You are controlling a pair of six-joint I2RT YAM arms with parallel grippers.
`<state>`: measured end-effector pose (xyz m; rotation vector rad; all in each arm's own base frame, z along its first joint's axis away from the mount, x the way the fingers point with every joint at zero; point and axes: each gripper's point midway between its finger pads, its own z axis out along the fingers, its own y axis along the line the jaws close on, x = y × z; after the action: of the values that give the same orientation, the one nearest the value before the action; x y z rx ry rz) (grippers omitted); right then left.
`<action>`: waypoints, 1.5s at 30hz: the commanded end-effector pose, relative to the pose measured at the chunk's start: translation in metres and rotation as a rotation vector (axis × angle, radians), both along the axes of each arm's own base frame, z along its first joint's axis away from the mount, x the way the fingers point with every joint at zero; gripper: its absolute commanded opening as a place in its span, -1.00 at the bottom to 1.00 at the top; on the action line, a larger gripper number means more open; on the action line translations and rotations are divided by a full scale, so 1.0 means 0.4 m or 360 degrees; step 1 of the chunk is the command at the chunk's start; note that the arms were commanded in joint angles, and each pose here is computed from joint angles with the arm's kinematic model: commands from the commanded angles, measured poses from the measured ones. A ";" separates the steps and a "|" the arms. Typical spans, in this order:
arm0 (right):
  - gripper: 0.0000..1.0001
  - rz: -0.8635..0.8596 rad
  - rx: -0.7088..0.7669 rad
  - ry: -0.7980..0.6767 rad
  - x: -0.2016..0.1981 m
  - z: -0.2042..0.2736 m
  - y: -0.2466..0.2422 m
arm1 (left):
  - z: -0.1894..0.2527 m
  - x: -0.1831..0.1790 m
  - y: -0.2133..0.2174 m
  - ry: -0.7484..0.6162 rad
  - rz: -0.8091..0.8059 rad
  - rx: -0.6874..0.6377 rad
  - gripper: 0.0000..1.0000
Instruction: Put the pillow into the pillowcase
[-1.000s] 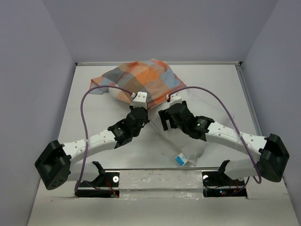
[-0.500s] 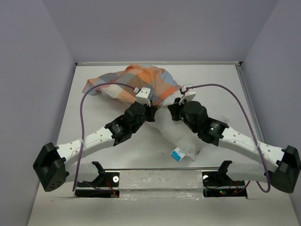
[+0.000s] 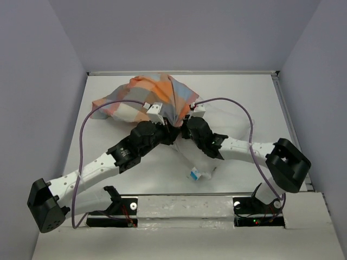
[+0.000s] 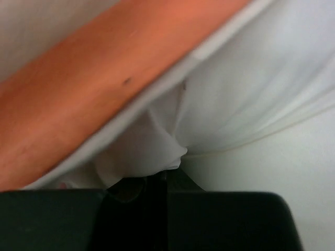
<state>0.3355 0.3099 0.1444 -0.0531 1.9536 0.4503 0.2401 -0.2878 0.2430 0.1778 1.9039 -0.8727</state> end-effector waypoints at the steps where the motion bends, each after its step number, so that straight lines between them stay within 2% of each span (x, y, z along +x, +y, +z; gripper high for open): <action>1: -1.00 0.0005 0.0374 -0.0209 0.045 0.171 0.032 | 0.176 -0.164 -0.048 0.0017 -0.0408 -0.0532 -1.00; 2: -1.00 0.0080 0.0426 -0.0255 0.011 0.215 0.034 | 0.161 -0.153 -0.032 0.0028 -0.0334 -0.0513 -1.00; 3: -1.00 0.0112 0.0401 -0.0250 -0.004 0.204 0.044 | 0.161 -0.147 -0.020 0.0024 -0.0293 -0.0498 -1.00; 5: -1.00 0.0216 0.0392 -0.0316 -0.067 0.273 0.047 | 0.195 -0.132 0.021 -0.0024 -0.0172 -0.0489 -1.00; 7: -1.00 0.0454 0.0382 -0.0331 -0.169 0.322 0.108 | 0.229 -0.131 0.058 -0.0079 -0.0108 -0.0453 -1.00; 8: -1.00 0.0542 0.0330 -0.0297 -0.223 0.332 0.113 | 0.281 -0.118 0.088 -0.0137 -0.0014 -0.0487 -1.00; 9: -1.00 0.0709 0.0318 -0.0282 -0.316 0.351 0.157 | 0.303 -0.114 0.109 -0.0172 0.0036 -0.0487 -1.00; 12: -1.00 0.0968 0.0244 -0.0216 -0.461 0.433 0.181 | 0.376 -0.106 0.187 -0.0248 0.0219 -0.0457 -1.00; 13: -1.00 0.1120 0.0248 -0.0205 -0.540 0.484 0.194 | 0.412 -0.108 0.204 -0.0287 0.0240 -0.0456 -1.00; 15: -1.00 0.1256 0.0330 -0.0190 -0.592 0.544 0.183 | 0.440 -0.101 0.212 -0.0311 0.0269 -0.0428 -1.00; 16: -1.00 0.1252 0.0363 -0.0192 -0.596 0.565 0.173 | 0.421 -0.084 0.196 -0.0278 0.0281 -0.0338 -1.00; 17: -1.00 0.1219 0.0378 -0.0203 -0.585 0.582 0.160 | 0.459 -0.079 0.193 -0.0311 0.0281 -0.0337 -1.00; 18: -1.00 0.1140 0.0384 -0.0225 -0.557 0.592 0.139 | 0.433 -0.056 0.156 -0.0281 0.0264 -0.0251 -1.00; 19: -1.00 0.1090 0.0382 -0.0212 -0.529 0.586 0.126 | 0.454 -0.043 0.151 -0.0297 0.0286 -0.0243 -1.00; 20: -1.00 0.0932 0.0385 -0.0193 -0.429 0.574 0.088 | 0.444 -0.023 0.139 -0.0291 0.0309 -0.0195 -1.00; 21: -1.00 0.0893 0.0398 -0.0141 -0.384 0.552 0.071 | 0.433 -0.004 0.127 -0.0285 0.0325 -0.0154 -0.99; 22: -1.00 0.0979 0.0402 0.0002 -0.372 0.482 0.074 | 0.396 0.032 0.093 -0.0254 0.0324 -0.0074 -0.95; 23: -1.00 0.0849 0.0438 0.0050 -0.285 0.451 0.032 | 0.385 0.057 0.076 -0.0237 0.0288 -0.0065 -0.85; 24: -1.00 0.0881 0.0406 0.0212 -0.269 0.351 0.036 | 0.358 0.092 0.040 -0.0221 0.0258 -0.0055 -0.77; 25: -1.00 0.0842 0.0398 0.0265 -0.235 0.309 0.026 | 0.321 0.102 0.010 -0.0181 0.0174 -0.0039 -0.54; 27: -1.00 0.0714 0.0410 0.0373 -0.148 0.222 -0.024 | 0.265 0.154 -0.015 -0.0133 0.0172 0.0007 -0.35; 28: -1.00 0.0746 0.0445 0.0446 -0.138 0.184 -0.028 | 0.191 0.205 -0.035 -0.0065 0.0192 0.0096 -0.22; 29: -1.00 0.0682 0.0449 0.0526 -0.100 0.119 -0.041 | 0.181 0.233 -0.053 -0.0063 0.0182 0.0113 0.18; 31: -1.00 0.0511 0.0504 0.0576 -0.001 0.076 -0.111 | 0.145 0.286 -0.100 -0.0044 0.0157 0.0195 0.66; 34: -1.00 0.0244 0.0514 0.0476 0.117 0.101 -0.219 | 0.181 0.305 -0.135 -0.0101 0.0119 0.0190 0.82; 37: -1.00 0.0029 0.0493 0.0298 0.237 0.205 -0.303 | 0.335 0.298 -0.109 -0.0355 0.0234 0.0189 0.86; 38: -0.99 -0.0013 0.0466 0.0283 0.259 0.219 -0.319 | 0.356 0.293 -0.096 -0.0385 0.0266 0.0198 0.86; 39: -0.84 -0.0042 0.0429 0.0278 0.273 0.229 -0.327 | 0.374 0.287 -0.081 -0.0411 0.0306 0.0205 0.86; 40: -0.41 -0.0086 0.0340 0.0281 0.281 0.228 -0.348 | 0.387 0.277 -0.036 -0.0436 0.0406 0.0225 0.86; 42: 0.10 -0.0141 0.0270 0.0228 0.297 0.261 -0.378 | 0.371 0.251 0.001 -0.0447 0.0483 0.0279 0.86; 43: 0.40 -0.0197 0.0212 0.0165 0.297 0.298 -0.404 | 0.334 0.235 0.058 -0.0433 0.0590 0.0337 0.86; 45: 0.57 -0.0270 0.0160 0.0094 0.285 0.335 -0.438 | 0.316 0.196 0.119 -0.0414 0.0682 0.0302 0.86</action>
<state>0.4468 0.1765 0.2291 0.1730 2.0860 0.6710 0.3388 -0.3117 0.3638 0.1571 1.7472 -0.5351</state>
